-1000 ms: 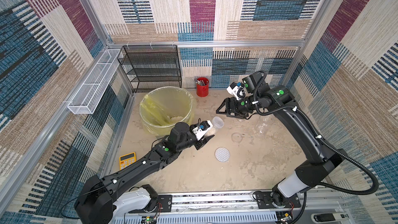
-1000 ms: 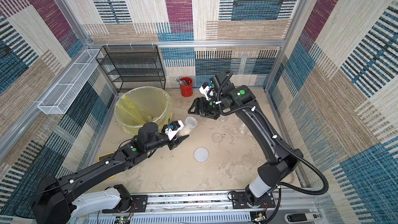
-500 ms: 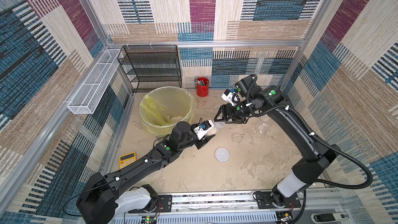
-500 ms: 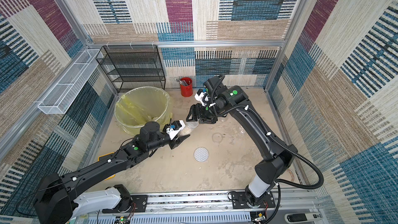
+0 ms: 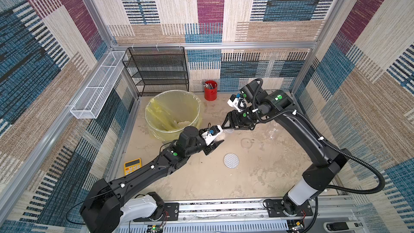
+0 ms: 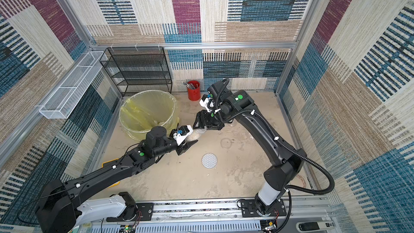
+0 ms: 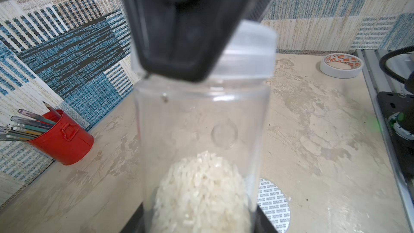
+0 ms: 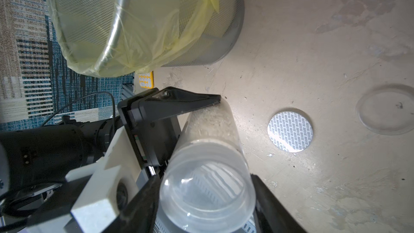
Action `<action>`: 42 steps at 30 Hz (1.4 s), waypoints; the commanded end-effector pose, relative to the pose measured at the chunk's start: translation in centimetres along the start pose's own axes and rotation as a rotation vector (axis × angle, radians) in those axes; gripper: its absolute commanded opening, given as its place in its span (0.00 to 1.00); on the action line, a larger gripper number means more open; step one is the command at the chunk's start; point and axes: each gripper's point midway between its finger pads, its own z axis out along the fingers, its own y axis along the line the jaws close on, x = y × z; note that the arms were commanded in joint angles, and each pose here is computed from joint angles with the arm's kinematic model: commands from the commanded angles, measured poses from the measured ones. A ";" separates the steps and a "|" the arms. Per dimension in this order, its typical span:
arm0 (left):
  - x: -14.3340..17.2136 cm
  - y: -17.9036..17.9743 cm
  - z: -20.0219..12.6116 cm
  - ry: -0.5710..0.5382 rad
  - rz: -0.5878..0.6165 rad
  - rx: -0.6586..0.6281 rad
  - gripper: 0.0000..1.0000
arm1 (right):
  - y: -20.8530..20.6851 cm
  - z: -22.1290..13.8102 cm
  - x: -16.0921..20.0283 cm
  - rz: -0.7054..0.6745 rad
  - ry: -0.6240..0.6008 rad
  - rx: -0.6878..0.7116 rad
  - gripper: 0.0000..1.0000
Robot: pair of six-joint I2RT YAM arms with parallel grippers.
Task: Empty moldy rice from jars
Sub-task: Unscrew the lid from the jar.
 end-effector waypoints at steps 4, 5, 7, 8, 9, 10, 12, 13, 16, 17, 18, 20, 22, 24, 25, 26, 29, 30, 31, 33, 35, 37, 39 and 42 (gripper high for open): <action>-1.6 0.3 -0.2 -0.051 0.019 -0.005 0.00 | -0.4 0.2 0.0 -0.034 -0.010 0.040 0.55; -1.5 0.3 -0.2 -0.049 0.019 -0.006 0.00 | -0.5 0.3 0.0 -0.037 -0.010 0.046 0.54; -1.5 0.2 -0.3 -0.050 0.017 -0.004 0.00 | -0.6 0.3 0.0 -0.045 -0.011 0.052 0.52; -1.5 0.2 -0.3 -0.051 0.014 -0.005 0.00 | -0.6 0.2 -0.1 -0.050 -0.016 0.053 0.51; -1.4 0.2 -0.4 -0.052 0.012 -0.004 0.00 | -0.6 0.0 -0.3 -0.055 -0.028 0.058 0.50; -1.3 0.1 -0.4 -0.051 0.011 -0.001 0.00 | -0.5 -0.3 -0.6 -0.062 -0.044 0.065 0.50; -1.3 -0.1 -0.5 -0.052 0.008 0.007 0.00 | 0.0 -0.9 -1.1 -0.088 -0.066 0.057 0.49; -1.3 -0.2 -0.6 -0.052 0.007 0.012 0.00 | 0.4 -1.1 -1.3 -0.104 -0.079 0.037 0.48; -1.4 -0.5 -0.9 -0.066 0.002 0.029 0.00 | 1.9 -1.7 -1.6 -0.146 -0.131 -0.039 0.47; -1.5 -0.6 -1.0 -0.070 -0.002 0.033 0.00 | 2.3 -1.9 -1.7 -0.158 -0.146 -0.059 0.47; -1.6 -0.7 -1.1 -0.075 -0.005 0.038 0.00 | 2.4 -1.9 -1.6 -0.168 -0.155 -0.071 0.47; -1.6 -0.9 -1.3 -0.083 -0.012 0.048 0.00 | 2.8 -2.2 -1.5 -0.197 -0.176 -0.099 0.46; -1.8 -1.0 -1.5 -0.094 -0.021 0.060 0.00 | 2.9 -2.5 -1.4 -0.231 -0.206 -0.106 0.46; -1.8 -1.1 -1.8 -0.102 -0.031 0.066 0.00 | 2.6 -2.6 -1.4 -0.268 -0.235 -0.096 0.46; -1.8 -1.2 -1.9 -0.102 -0.034 0.073 0.00 | 2.6 -2.7 -1.2 -0.293 -0.240 -0.105 0.45; -1.8 -1.2 -1.9 -0.099 -0.034 0.078 0.00 | 2.7 -2.7 -1.0 -0.313 -0.242 -0.116 0.45; -1.8 -1.3 -2.0 -0.096 -0.036 0.086 0.00 | 2.8 -2.8 -1.0 -0.376 -0.253 -0.122 0.44; -1.8 -1.3 -2.1 -0.096 -0.038 0.088 0.00 | 3.0 -2.9 -1.2 -0.404 -0.266 -0.123 0.43; -1.8 -1.3 -2.1 -0.098 -0.040 0.089 0.00 | 2.9 -3.1 -1.6 -0.424 -0.285 -0.115 0.43; -1.8 -1.4 -2.1 -0.097 -0.043 0.098 0.00 | 3.0 -3.4 -2.0 -0.460 -0.312 -0.122 0.42; -1.8 -1.5 -2.2 -0.095 -0.044 0.100 0.00 | 3.2 -3.7 -2.5 -0.486 -0.343 -0.140 0.41; -1.7 -1.6 -2.3 -0.090 -0.044 0.106 0.00 | 3.8 -3.9 -2.6 -0.521 -0.359 -0.194 0.41; -1.6 -1.8 -2.3 -0.089 -0.046 0.112 0.00 | 4.7 -4.2 -2.3 -0.578 -0.373 -0.247 0.40; -1.6 -1.8 -2.3 -0.088 -0.049 0.116 0.00 | 5.4 -4.2 -1.7 -0.650 -0.362 -0.290 0.40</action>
